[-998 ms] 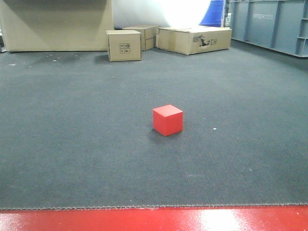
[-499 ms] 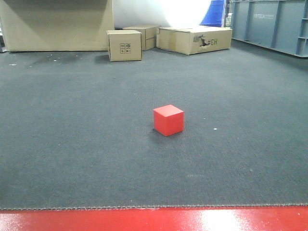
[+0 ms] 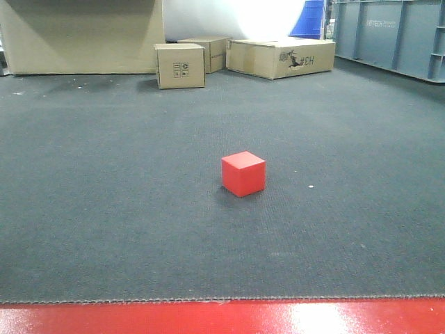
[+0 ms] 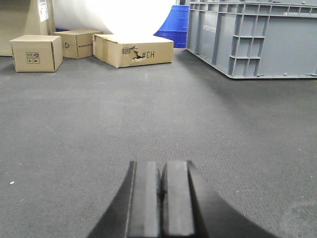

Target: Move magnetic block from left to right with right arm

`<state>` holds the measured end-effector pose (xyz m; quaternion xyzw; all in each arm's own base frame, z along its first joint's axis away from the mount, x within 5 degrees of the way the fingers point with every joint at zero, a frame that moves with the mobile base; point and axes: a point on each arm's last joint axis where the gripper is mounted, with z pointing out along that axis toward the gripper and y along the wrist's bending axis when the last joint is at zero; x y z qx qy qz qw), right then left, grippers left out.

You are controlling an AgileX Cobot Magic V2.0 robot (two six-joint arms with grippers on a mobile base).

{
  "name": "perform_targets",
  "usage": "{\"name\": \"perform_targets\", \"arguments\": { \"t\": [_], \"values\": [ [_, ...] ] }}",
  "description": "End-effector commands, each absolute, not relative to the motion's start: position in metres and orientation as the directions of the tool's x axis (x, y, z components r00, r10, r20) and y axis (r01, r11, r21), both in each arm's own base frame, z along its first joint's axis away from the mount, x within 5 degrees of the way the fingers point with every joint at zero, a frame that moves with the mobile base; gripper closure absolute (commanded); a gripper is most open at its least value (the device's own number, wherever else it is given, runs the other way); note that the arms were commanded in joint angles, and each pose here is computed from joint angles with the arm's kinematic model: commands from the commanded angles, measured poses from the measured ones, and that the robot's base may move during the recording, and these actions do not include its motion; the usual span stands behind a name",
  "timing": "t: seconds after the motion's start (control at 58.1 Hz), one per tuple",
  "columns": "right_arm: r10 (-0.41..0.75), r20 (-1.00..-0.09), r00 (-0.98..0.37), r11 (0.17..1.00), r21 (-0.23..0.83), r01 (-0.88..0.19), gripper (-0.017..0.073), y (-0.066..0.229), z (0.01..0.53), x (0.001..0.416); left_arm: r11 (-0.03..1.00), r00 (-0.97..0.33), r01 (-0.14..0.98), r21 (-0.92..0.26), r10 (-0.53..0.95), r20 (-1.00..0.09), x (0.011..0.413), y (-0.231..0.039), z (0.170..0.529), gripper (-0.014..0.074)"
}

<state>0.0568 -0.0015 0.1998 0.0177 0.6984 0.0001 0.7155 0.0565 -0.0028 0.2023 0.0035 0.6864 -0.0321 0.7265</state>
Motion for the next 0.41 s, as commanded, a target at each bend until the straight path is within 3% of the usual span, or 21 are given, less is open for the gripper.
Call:
{"name": "perform_targets", "arguments": {
  "t": [0.0, 0.396],
  "values": [
    [0.015, -0.99, 0.139, 0.999, 0.019, 0.026, 0.0501, -0.0015, 0.2092, 0.0545, 0.998, 0.145, 0.048, -0.05, -0.056, -0.988, 0.0554, -0.002, 0.2079, 0.072],
    [0.015, -0.99, 0.139, 0.999, 0.019, 0.026, 0.0501, -0.0015, 0.2092, 0.0545, 0.998, 0.145, 0.048, -0.05, -0.056, -0.988, 0.0554, -0.002, 0.2079, 0.072]
  ]
}}
